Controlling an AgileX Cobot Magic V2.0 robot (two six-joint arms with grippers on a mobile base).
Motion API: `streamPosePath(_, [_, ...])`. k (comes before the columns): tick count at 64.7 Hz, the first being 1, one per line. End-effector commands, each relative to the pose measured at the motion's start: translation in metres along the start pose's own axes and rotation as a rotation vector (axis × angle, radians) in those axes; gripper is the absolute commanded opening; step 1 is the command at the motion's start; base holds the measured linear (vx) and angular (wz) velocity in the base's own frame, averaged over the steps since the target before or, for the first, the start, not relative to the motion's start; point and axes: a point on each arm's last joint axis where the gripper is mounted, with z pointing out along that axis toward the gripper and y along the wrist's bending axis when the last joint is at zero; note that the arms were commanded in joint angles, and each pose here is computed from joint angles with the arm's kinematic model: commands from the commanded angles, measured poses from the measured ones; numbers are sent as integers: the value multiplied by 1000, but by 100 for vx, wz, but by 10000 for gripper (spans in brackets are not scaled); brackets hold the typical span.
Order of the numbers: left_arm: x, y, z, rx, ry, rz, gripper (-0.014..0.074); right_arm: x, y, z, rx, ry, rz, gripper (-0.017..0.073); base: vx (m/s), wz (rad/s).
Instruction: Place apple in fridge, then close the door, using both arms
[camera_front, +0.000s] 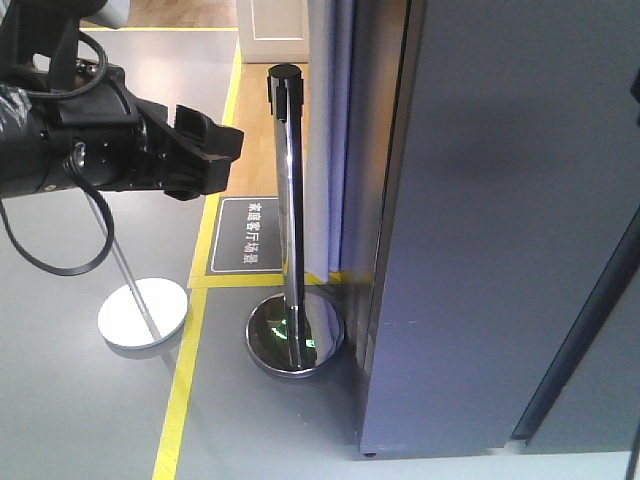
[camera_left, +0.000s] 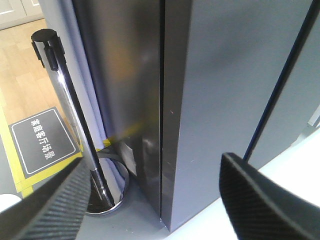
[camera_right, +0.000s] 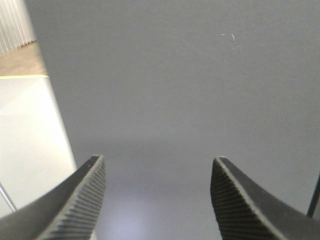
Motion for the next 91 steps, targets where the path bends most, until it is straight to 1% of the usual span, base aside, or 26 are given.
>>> streamPosePath(1, [-16, -2, -14, 21, -110, -6, 514, -7, 4, -20, 19, -56, -27, 442, 0, 0])
streamPosePath(7, [-16, -2, -14, 21, -110, -6, 514, -6, 9, -29, -6, -64, -27, 442, 0, 0])
streamPosePath(14, [-16, -2, -14, 21, -110, -6, 514, -8, 15, -35, -46, -74, -42, 442, 0, 0])
streamPosePath(29, [-16, -2, -14, 22, -112, -7, 514, -10, 17, -40, -49, -90, -41, 442, 0, 0])
streamPosePath(47, [-22, -4, -15, 41, -187, -7, 505, -9, 18, -39, -68, -79, -50, 439, 0, 0])
streamPosePath(49, [-22, -4, -15, 41, -187, -6, 486, -9, 18, -39, -68, -79, -50, 426, 0, 0])
streamPosePath(52, [-22, -4, -15, 40, -185, -6, 435, -9, 18, -39, -68, -79, -48, 382, 0, 0])
streamPosePath(53, [-22, -4, -15, 39, -182, -6, 411, -9, 18, -39, -68, -79, -47, 363, 0, 0])
streamPosePath(55, [-22, -3, -14, 37, -178, -3, 335, -9, 18, -39, -68, -79, -45, 316, 0, 0])
streamPosePath(56, [-21, -3, -14, 33, -174, 1, 300, -9, 18, -39, -68, -79, -46, 274, 0, 0])
streamPosePath(57, [-21, -3, -14, 30, -173, 6, 242, -9, 18, -39, -70, -79, -47, 242, 0, 0])
streamPosePath(58, [-21, -2, -15, 26, -172, 13, 201, -9, 19, -39, -70, -80, -47, 190, 0, 0])
streamPosePath(60, [-21, -2, -15, 17, -168, 26, 115, -10, 20, -41, -76, -85, -50, 117, 0, 0])
streamPosePath(61, [-20, -1, -15, 11, -165, 35, 51, -11, 20, -42, -80, -87, -50, 79, 0, 0])
streamPosePath(62, [-20, -1, -15, 7, -163, 40, 10, -11, 21, -43, -85, -88, -51, 41, 0, 0])
streamPosePath(63, [-20, -1, -16, 4, -161, 44, -8, -10, 22, -43, -94, -85, -52, -13, 0, 0])
streamPosePath(68, [-20, 2, -23, -19, -153, 70, -8, -11, 26, -47, -132, -83, -43, -11, 0, 0])
streamPosePath(71, [-20, 3, -30, -31, -157, 82, -7, -12, 30, -51, -161, -87, -49, -9, 0, 0])
streamPosePath(75, [-21, 6, -45, -50, -181, 104, -8, -13, 36, -57, -203, -90, -68, -8, 0, 0])
streamPosePath(80, [-17, 9, -65, -57, -234, 124, -6, -15, 43, -69, -243, -115, -114, -8, 0, 0])
streamPosePath(84, [-5, 11, -83, -53, -279, 135, -6, -10, 45, -79, -240, -129, -121, -7, 0, 0])
streamPosePath(88, [11, 13, -95, -44, -309, 142, -6, 0, 45, -88, -217, -139, -119, -6, 0, 0])
streamPosePath(91, [24, 15, -103, -38, -323, 144, -6, 12, 44, -93, -188, -136, -104, -5, 0, 0])
